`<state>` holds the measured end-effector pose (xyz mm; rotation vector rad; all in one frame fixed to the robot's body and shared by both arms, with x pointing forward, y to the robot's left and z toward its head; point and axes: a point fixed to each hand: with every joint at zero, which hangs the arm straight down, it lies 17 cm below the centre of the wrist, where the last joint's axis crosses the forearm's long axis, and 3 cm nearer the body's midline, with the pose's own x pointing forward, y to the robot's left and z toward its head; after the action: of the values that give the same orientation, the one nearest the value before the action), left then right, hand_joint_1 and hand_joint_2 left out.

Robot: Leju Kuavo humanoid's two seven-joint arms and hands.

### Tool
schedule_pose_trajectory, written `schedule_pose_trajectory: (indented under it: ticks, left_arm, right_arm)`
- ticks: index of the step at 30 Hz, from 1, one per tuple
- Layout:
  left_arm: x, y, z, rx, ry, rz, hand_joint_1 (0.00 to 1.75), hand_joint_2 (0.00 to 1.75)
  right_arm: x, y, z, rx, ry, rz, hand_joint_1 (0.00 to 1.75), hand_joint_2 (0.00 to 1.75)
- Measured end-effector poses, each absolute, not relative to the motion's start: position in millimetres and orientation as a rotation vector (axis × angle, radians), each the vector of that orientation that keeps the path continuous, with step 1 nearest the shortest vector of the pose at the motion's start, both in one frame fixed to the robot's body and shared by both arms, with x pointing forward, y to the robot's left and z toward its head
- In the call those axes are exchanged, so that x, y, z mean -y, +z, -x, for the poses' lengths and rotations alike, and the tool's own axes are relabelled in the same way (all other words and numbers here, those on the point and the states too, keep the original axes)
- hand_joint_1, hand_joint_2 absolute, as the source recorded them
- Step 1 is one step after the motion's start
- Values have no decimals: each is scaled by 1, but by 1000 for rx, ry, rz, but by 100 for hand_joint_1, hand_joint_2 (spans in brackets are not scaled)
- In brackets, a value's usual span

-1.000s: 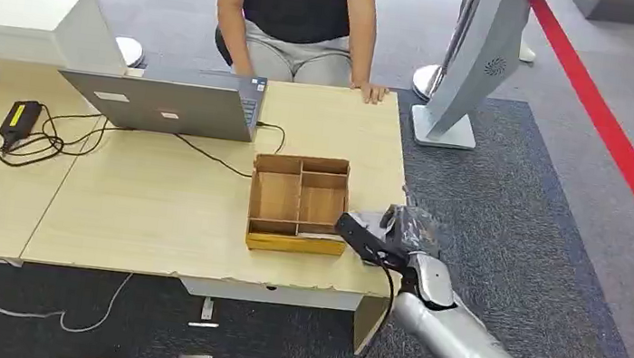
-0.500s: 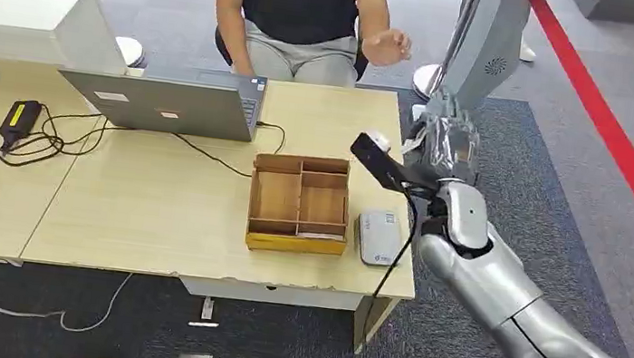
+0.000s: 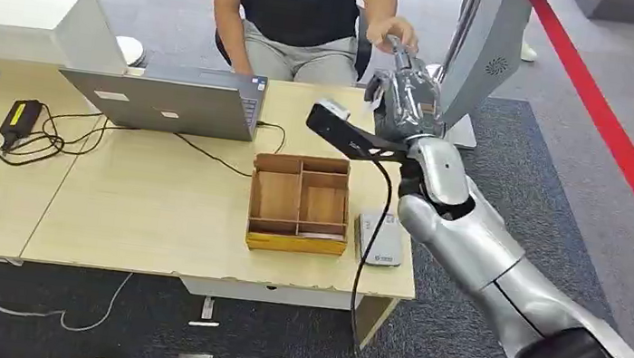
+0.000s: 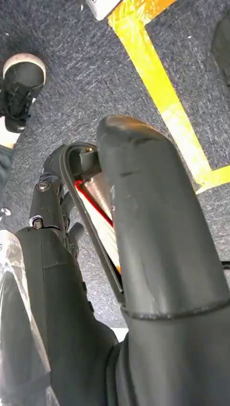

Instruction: Pass the card to the sensor for recognition and then transmit it.

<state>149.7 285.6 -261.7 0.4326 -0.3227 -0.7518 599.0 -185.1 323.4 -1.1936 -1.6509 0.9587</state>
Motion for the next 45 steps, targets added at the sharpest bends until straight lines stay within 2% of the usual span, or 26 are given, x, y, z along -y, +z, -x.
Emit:
schedule_pose_trajectory:
  ticks: [9, 19, 28, 44, 45]
  left_arm:
    - [-291, -261, -153, 330, -762, -447, 0, 0]
    - [-298, -262, -147, 321, -747, -461, 0, 0]
    - [-304, -265, -131, 304, -722, -466, 0, 0]
    - [-306, -265, -125, 297, -721, -470, 0, 0]
    - [-306, -266, -124, 297, -721, -470, 0, 0]
  right_arm:
    - [105, 314, -615, 1641, 1150, 1159, 175, 175]
    - [66, 312, -622, 1591, 1263, 1206, 175, 175]
    - [58, 310, -626, 1532, 1274, 1269, 175, 175]
    - [96, 301, -639, 1394, 1225, 1368, 175, 175]
    - [98, 300, -640, 1390, 1227, 1370, 26, 175]
